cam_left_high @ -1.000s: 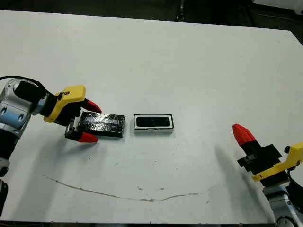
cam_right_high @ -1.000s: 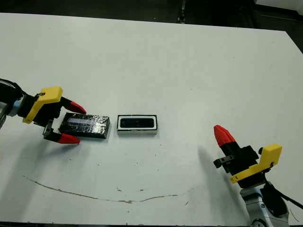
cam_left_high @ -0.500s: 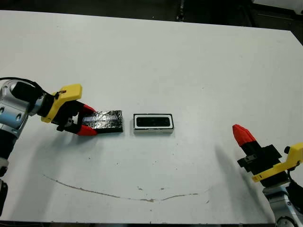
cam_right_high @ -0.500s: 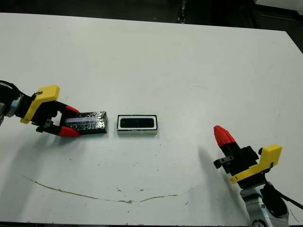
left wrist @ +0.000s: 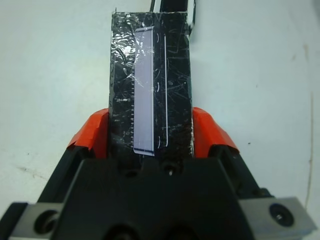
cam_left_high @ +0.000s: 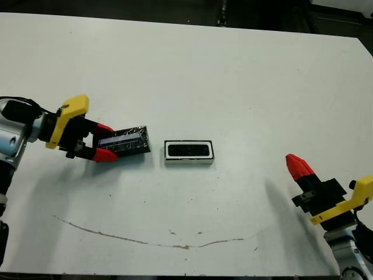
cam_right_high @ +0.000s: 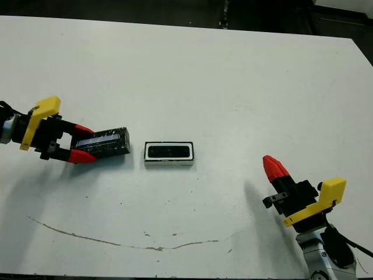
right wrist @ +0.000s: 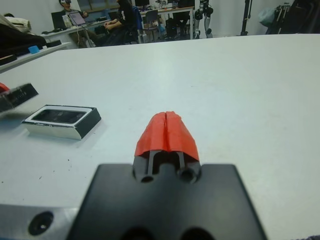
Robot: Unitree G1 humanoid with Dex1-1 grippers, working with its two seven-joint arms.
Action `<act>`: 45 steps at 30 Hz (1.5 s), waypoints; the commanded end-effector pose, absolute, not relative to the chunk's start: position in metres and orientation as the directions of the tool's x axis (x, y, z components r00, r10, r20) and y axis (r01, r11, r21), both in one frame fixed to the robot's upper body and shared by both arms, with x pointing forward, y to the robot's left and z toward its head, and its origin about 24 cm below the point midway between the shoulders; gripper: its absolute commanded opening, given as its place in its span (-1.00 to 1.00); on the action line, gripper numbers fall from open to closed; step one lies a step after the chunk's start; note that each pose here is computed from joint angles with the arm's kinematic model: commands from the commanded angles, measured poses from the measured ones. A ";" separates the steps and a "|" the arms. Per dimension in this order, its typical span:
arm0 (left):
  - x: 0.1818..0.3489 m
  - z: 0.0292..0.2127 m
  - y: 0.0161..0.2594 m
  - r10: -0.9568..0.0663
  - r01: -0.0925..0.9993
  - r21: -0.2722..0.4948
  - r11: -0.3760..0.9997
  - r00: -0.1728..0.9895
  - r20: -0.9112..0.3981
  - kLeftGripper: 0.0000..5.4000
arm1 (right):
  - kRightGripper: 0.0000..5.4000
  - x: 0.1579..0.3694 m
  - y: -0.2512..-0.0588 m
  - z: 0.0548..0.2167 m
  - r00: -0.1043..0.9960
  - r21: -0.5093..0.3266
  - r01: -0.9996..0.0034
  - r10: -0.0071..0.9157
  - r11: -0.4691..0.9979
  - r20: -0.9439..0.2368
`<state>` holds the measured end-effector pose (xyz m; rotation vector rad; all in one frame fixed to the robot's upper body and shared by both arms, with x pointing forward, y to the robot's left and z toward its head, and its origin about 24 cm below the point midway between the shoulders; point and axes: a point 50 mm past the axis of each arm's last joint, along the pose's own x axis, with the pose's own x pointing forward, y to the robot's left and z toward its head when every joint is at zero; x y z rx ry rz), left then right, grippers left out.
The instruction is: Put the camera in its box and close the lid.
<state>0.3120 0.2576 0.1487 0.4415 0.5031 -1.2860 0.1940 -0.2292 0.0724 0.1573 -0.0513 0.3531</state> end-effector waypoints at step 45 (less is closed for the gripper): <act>0.324 0.103 0.166 -0.853 0.983 -0.033 0.180 0.139 -0.502 0.17 | -1.00 0.193 -0.229 0.069 0.935 0.172 -0.356 0.349 0.919 0.066</act>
